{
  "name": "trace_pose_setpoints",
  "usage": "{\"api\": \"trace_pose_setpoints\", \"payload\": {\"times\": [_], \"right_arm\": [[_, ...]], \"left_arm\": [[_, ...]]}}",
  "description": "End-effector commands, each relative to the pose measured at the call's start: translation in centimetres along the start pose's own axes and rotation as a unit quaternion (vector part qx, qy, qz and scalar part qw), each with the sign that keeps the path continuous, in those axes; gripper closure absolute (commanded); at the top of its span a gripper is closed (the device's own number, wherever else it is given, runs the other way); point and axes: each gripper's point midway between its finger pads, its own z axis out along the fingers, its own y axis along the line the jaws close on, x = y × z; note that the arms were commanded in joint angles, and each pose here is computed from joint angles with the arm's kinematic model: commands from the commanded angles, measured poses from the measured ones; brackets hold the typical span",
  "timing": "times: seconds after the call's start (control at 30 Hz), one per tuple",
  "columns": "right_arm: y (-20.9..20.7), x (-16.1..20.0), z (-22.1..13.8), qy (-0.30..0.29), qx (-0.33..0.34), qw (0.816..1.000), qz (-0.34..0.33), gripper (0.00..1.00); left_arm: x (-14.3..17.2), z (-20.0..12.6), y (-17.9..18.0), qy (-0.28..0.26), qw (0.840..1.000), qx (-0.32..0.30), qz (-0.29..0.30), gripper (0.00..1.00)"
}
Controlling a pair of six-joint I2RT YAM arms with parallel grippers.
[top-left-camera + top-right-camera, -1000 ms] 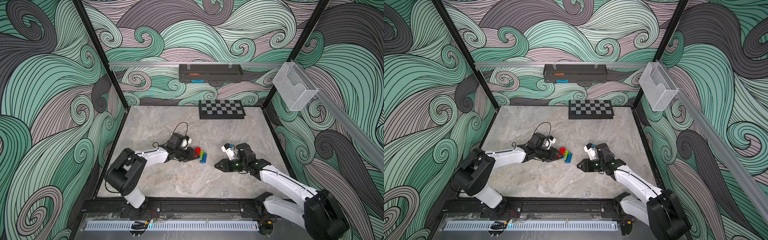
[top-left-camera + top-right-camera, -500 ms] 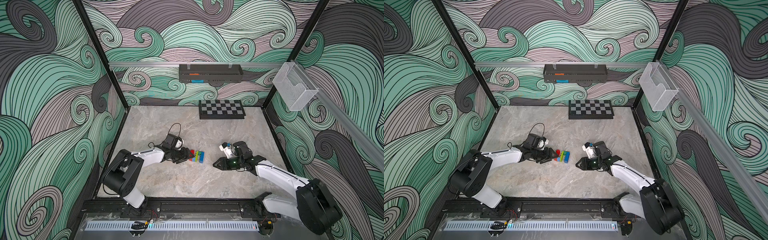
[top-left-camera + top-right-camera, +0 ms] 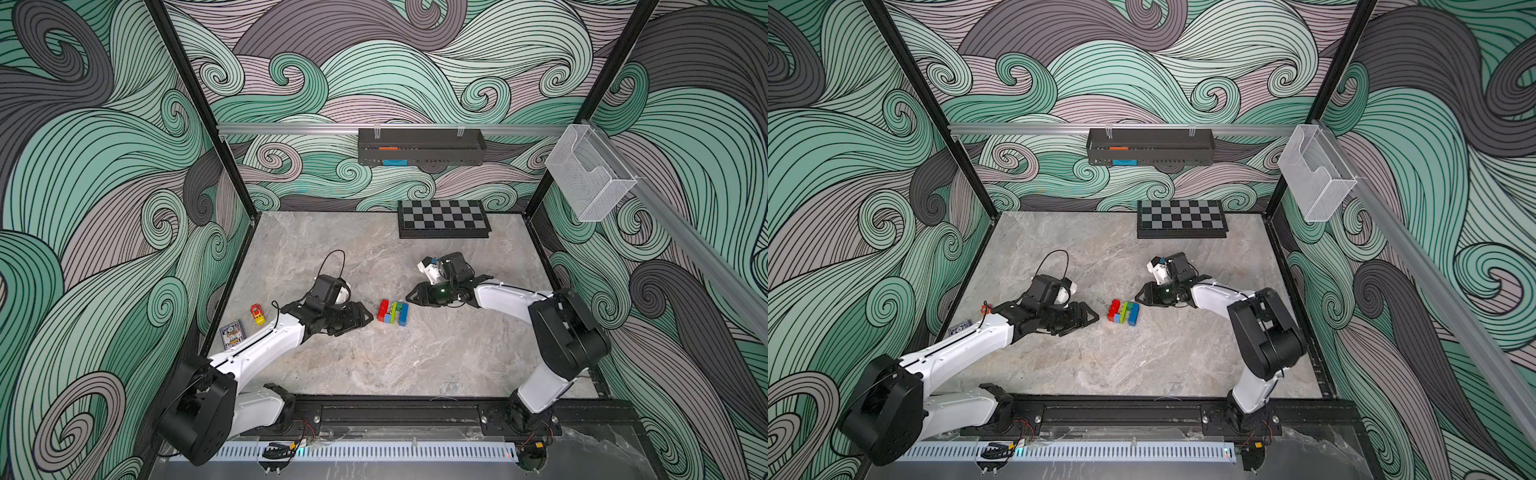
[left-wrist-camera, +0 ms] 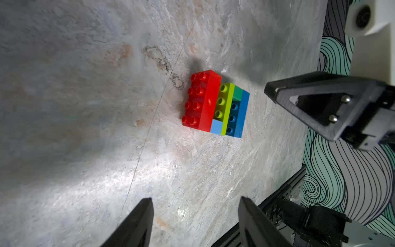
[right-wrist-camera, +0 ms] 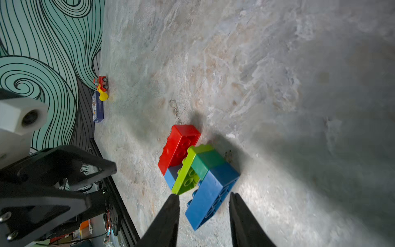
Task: Assemble the number 5 with lego
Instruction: Place the lego brick at the center of the board, then adjust the lego brick at the center of the board.
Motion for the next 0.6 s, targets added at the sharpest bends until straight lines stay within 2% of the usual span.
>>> {"api": "trace_pose_setpoints", "payload": {"times": [0.0,0.3,0.57], "right_arm": [[-0.3,-1.2,0.9,-0.002,-0.001,1.0,-0.005,0.59],[0.6,1.3,3.0,0.051,-0.022,0.998,-0.014,0.6],[1.6,4.9,2.4,0.076,-0.031,0.996,-0.024,0.6]], "left_arm": [[1.1,-0.9,1.5,0.004,0.999,-0.032,-0.015,0.33],[1.2,-1.2,1.8,0.001,0.999,-0.038,-0.014,0.32],[1.1,-0.6,1.9,0.007,0.999,-0.041,-0.013,0.33]]}}
